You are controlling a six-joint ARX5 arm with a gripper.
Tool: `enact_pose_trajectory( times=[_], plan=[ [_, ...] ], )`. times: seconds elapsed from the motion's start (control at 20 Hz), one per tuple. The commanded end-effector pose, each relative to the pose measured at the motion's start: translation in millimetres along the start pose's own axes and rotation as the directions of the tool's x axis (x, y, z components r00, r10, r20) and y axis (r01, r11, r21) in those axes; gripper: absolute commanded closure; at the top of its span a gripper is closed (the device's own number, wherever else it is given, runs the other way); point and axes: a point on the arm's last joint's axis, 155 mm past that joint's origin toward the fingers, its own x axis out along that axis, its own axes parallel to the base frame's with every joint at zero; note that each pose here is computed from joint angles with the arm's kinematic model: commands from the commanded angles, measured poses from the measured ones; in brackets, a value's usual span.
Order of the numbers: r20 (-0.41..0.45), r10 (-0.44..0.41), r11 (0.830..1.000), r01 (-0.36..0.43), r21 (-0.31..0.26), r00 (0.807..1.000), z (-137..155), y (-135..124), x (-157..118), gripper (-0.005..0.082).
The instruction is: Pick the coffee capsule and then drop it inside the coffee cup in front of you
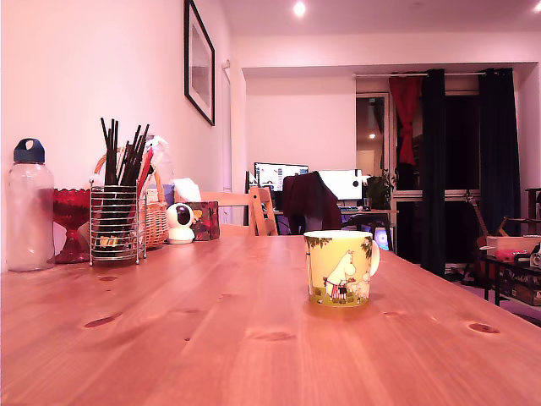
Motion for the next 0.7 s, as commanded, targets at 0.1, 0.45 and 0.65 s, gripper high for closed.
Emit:
enact_pose_trajectory(
  times=[0.1,0.45,0.65],
  plan=[
    [0.017,0.002,1.0,-0.002,0.022,1.0,-4.1,0.6,-9.3,0.0793],
    [0.059,-0.011,1.0,0.009,0.028,0.998,2.4,-3.0,-18.6,0.0793],
    [0.079,-0.024,0.999,0.021,0.032,0.997,5.6,-5.8,-22.8,0.0793]
  ],
)
